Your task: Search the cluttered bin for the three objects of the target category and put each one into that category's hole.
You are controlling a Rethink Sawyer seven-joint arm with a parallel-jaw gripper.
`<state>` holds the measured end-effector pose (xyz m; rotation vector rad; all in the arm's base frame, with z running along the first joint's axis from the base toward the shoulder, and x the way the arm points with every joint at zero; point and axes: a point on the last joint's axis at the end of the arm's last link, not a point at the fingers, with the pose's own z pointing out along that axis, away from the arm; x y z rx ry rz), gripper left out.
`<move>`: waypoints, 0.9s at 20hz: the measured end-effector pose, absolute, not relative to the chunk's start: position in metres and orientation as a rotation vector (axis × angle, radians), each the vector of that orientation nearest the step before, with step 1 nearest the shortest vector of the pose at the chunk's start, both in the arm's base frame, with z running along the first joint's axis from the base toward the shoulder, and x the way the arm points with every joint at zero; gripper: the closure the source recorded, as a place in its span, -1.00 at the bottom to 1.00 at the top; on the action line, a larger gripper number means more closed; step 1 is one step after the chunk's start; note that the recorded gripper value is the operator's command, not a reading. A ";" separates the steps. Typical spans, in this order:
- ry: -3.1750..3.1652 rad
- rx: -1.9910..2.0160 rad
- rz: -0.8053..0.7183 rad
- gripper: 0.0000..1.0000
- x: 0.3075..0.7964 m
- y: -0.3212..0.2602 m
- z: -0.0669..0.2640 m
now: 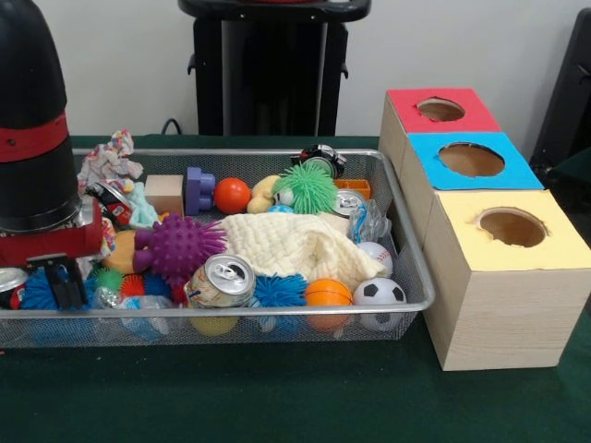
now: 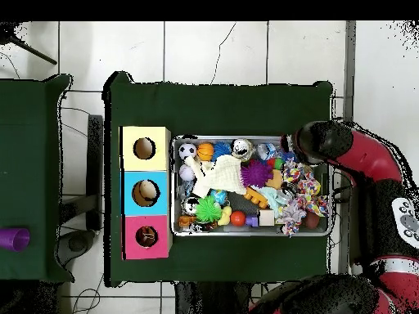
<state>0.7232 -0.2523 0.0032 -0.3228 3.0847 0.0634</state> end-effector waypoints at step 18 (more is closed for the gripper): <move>3.061 -0.298 0.038 1.00 0.692 -0.328 -0.018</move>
